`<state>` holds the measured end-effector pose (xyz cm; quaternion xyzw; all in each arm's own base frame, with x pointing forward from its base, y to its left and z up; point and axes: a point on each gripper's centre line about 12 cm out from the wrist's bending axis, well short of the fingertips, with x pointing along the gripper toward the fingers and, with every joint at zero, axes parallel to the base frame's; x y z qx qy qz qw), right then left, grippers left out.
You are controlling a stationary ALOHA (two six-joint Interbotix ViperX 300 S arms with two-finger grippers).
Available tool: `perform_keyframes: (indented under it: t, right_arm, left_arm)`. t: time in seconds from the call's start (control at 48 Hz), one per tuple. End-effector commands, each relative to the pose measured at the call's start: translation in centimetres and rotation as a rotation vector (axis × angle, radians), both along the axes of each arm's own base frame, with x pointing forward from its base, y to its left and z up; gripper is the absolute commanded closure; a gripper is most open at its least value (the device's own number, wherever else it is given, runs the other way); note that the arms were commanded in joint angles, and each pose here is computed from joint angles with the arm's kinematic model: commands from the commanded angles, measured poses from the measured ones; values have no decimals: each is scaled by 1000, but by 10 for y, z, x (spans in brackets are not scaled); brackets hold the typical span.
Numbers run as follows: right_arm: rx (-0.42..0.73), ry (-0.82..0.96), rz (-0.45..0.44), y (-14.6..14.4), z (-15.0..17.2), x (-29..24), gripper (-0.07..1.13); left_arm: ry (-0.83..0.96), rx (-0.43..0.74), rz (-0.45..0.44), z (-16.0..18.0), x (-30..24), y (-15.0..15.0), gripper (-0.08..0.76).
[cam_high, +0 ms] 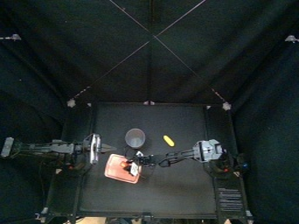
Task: Pick the carrot then place it on the pink plate
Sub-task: Drop carrot on the pink plate and return to neutral
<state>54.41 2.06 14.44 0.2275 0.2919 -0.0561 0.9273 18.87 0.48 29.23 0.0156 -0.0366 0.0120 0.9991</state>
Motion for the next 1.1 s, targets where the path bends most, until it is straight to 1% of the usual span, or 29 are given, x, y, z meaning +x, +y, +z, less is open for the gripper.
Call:
perform_keyframes:
  t: [0.021,0.167,0.271,0.375,0.562,0.729,1.104]
  right_arm:
    - [1,-63,4,2,26,6,266]
    - [-1,-65,7,3,25,6,86]
    - [-9,-65,13,4,26,5,19]
    - [-34,-74,28,3,36,1,16]
    - [-111,-124,67,1,72,-24,17]
    - [-150,-184,91,1,107,-52,17]
    - [-251,-265,129,-7,150,-133,17]
  left_arm:
    - [-35,2,-2,12,1,0,700]
    - [-34,4,-2,11,1,0,700]
    - [-32,4,-2,11,1,0,700]
    - [-31,4,-2,10,1,0,700]
    - [-29,4,-2,10,1,0,700]
    - [-32,4,-2,11,0,0,700]
    - [-52,5,-1,15,-3,0,700]
